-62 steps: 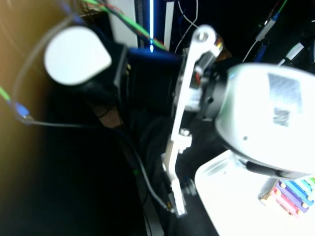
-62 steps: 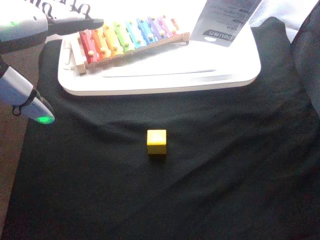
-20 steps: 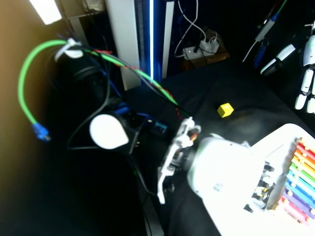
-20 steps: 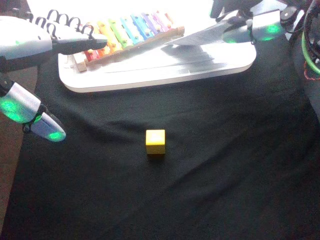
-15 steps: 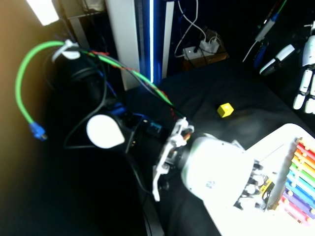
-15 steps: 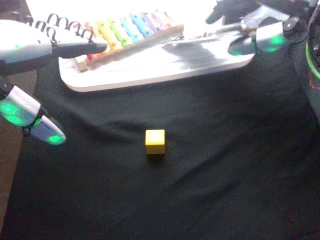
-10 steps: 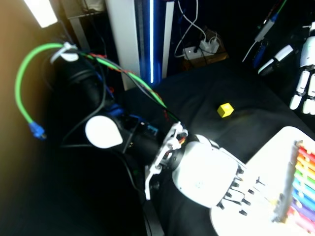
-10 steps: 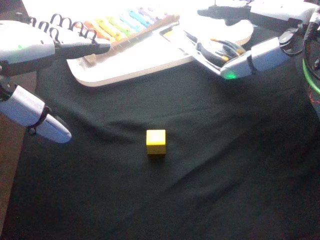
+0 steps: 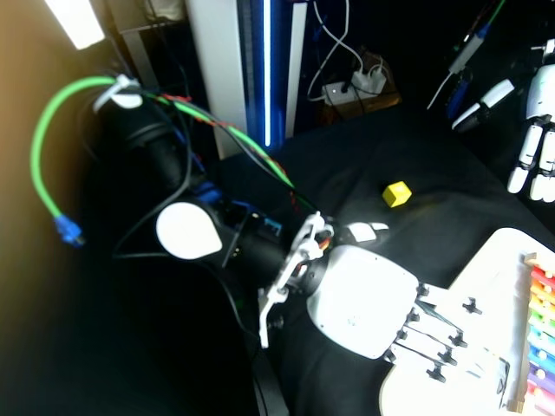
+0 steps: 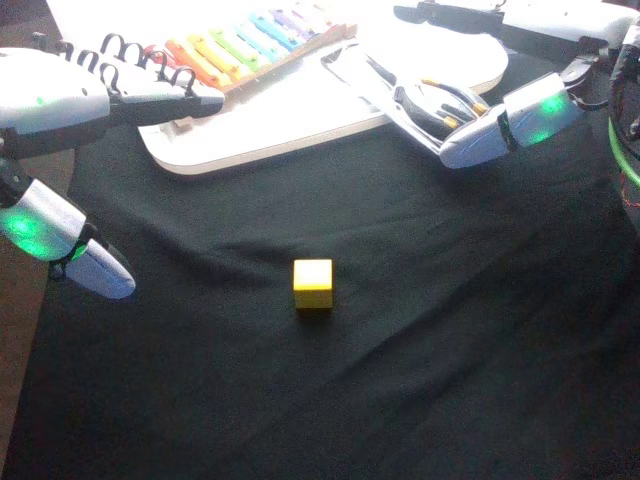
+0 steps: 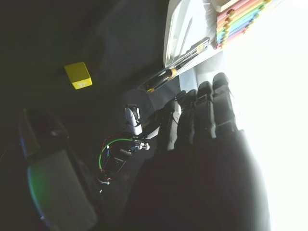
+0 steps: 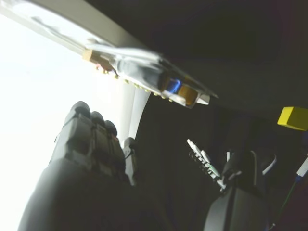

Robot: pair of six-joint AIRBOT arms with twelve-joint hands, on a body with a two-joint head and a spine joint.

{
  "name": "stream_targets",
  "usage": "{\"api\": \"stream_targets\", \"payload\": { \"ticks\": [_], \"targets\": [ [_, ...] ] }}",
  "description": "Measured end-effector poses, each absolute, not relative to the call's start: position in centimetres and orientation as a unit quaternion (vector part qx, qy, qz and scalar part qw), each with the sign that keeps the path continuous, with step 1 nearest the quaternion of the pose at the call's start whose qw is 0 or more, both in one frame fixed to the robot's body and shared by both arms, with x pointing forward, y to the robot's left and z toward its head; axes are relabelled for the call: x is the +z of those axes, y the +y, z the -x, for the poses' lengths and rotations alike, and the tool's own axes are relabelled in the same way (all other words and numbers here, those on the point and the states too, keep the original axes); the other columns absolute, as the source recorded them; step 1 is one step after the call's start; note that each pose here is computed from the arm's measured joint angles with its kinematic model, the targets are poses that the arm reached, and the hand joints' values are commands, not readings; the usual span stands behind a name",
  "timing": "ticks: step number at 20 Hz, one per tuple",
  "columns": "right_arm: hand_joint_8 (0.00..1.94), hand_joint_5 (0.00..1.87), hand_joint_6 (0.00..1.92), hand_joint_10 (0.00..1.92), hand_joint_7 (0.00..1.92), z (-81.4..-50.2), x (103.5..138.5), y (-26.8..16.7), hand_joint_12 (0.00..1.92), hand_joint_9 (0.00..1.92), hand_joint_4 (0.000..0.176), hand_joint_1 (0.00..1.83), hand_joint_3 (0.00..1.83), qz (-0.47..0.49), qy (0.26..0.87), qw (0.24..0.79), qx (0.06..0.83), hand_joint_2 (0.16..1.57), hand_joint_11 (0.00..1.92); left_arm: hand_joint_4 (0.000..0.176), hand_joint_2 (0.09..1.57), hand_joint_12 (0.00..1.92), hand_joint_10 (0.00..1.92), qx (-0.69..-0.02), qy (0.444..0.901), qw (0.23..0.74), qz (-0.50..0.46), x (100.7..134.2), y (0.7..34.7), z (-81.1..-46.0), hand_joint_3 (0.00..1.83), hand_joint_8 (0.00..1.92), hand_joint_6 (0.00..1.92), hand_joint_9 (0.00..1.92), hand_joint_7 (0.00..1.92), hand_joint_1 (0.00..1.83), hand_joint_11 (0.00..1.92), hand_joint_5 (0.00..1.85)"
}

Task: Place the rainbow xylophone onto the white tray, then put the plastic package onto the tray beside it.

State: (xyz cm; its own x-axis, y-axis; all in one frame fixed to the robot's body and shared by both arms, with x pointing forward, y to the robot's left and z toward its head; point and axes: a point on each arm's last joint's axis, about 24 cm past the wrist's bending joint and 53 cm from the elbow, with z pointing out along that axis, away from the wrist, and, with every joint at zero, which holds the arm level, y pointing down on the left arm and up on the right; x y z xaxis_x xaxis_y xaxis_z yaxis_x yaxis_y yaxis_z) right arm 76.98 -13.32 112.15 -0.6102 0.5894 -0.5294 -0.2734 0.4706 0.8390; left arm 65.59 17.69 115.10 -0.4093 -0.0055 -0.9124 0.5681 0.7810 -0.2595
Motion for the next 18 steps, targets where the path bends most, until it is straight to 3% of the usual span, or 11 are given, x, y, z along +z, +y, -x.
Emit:
{"api": "stream_targets", "payload": {
  "ticks": [1, 2, 3, 6, 7, 9, 10, 13, 16, 17, 18],
  "targets": [
    [0.00, 0.00, 0.00, 0.00, 0.00, -77.0, 112.2, -13.3, 0.00, 0.00, 0.176, 0.77, 0.00, -0.106, 0.743, 0.428, 0.503, 0.72, 0.00, 0.099, 0.69, 0.00, 0.00, -0.279, 0.792, 0.513, -0.178, 115.1, 17.7, -65.6, 0.00, 0.00, 0.00, 0.00, 0.00, 0.76, 0.00, 0.00],
    [0.00, 0.00, 0.00, 0.00, 0.00, -77.0, 112.2, -13.3, 0.00, 0.00, 0.176, 0.77, 0.00, -0.106, 0.743, 0.428, 0.504, 0.72, 0.00, 0.111, 0.69, 0.00, 0.00, -0.279, 0.792, 0.514, -0.178, 115.1, 17.7, -65.6, 0.00, 0.00, 0.00, 0.00, 0.00, 0.74, 0.01, 0.00],
    [0.00, 0.00, 0.00, 0.00, 0.00, -76.9, 112.2, -13.3, 0.00, 0.00, 0.176, 0.76, 0.00, -0.106, 0.743, 0.428, 0.504, 0.71, 0.00, 0.093, 0.72, 0.00, 0.00, -0.279, 0.792, 0.513, -0.178, 115.1, 17.7, -65.6, 0.01, 0.00, 0.00, 0.00, 0.00, 0.75, 0.00, 0.00],
    [0.00, 0.00, 0.00, 0.00, 0.00, -76.7, 112.3, -13.1, 0.00, 0.00, 0.176, 0.76, 0.00, -0.104, 0.742, 0.426, 0.508, 0.71, 0.00, 0.112, 0.70, 0.00, 0.00, -0.281, 0.791, 0.513, -0.177, 115.1, 17.6, -65.6, 0.00, 0.00, 0.00, 0.00, 0.00, 0.74, 0.00, 0.00],
    [0.00, 0.00, 0.00, 0.00, 0.00, -76.6, 112.4, -13.1, 0.00, 0.00, 0.176, 0.72, 0.00, -0.104, 0.740, 0.426, 0.509, 0.70, 0.00, 0.134, 0.70, 0.00, 0.00, -0.282, 0.791, 0.515, -0.174, 115.2, 17.6, -65.7, 0.00, 0.00, 0.00, 0.00, 0.00, 0.74, 0.00, 0.00],
    [0.00, 0.00, 0.00, 0.00, 0.00, -76.4, 112.9, -12.9, 0.00, 0.00, 0.176, 0.70, 0.00, -0.102, 0.735, 0.425, 0.519, 0.70, 0.00, 0.137, 0.69, 0.00, 0.00, -0.281, 0.788, 0.523, -0.161, 115.2, 18.1, -65.9, 0.00, 0.00, 0.00, 0.00, 0.01, 0.80, 0.00, 0.00],
    [0.00, 0.00, 0.00, 0.00, 0.00, -76.1, 113.2, -12.7, 0.00, 0.00, 0.176, 0.69, 0.00, -0.097, 0.732, 0.423, 0.525, 0.70, 0.00, 0.168, 0.69, 0.00, 0.00, -0.281, 0.789, 0.525, -0.152, 114.9, 18.4, -66.0, 0.00, 0.00, 0.00, 0.00, 0.00, 0.81, 0.00, 0.00],
    [0.00, 0.00, 0.00, 0.00, 0.00, -75.2, 114.2, -12.2, 0.00, 0.00, 0.176, 0.69, 0.00, -0.092, 0.721, 0.417, 0.546, 0.70, 0.00, 0.176, 0.69, 0.00, 0.00, -0.282, 0.786, 0.536, -0.121, 114.5, 19.5, -66.2, 0.00, 0.00, 0.00, 0.01, 0.00, 0.83, 0.00, 0.00],
    [0.00, 0.00, 0.00, 0.00, 0.00, -74.1, 115.4, -12.2, 0.00, 0.00, 0.176, 0.69, 0.00, -0.097, 0.693, 0.416, 0.580, 0.69, 0.00, 0.090, 0.68, 0.00, 0.00, -0.312, 0.765, 0.556, -0.089, 115.7, 19.7, -66.2, 0.00, 0.00, 0.00, 0.00, 0.00, 0.83, 0.00, 0.00],
    [0.00, 0.00, 0.00, 0.00, 0.00, -73.6, 115.5, -12.7, 0.00, 0.00, 0.176, 0.71, 0.00, -0.101, 0.686, 0.416, 0.588, 0.68, 0.00, 0.106, 0.66, 0.00, 0.00, -0.318, 0.758, 0.563, -0.082, 115.9, 19.8, -66.1, 0.00, 0.00, 0.00, 0.00, 0.00, 0.86, 0.00, 0.00],
    [0.00, 0.00, 0.00, 0.00, 0.00, -73.2, 115.6, -13.0, 0.00, 0.00, 0.176, 0.72, 0.00, -0.095, 0.686, 0.420, 0.586, 0.68, 0.00, 0.146, 0.66, 0.00, 0.00, -0.318, 0.755, 0.567, -0.082, 115.9, 19.7, -65.9, 0.00, 0.00, 0.00, 0.00, 0.00, 0.86, 0.00, 0.00]
  ]
}}
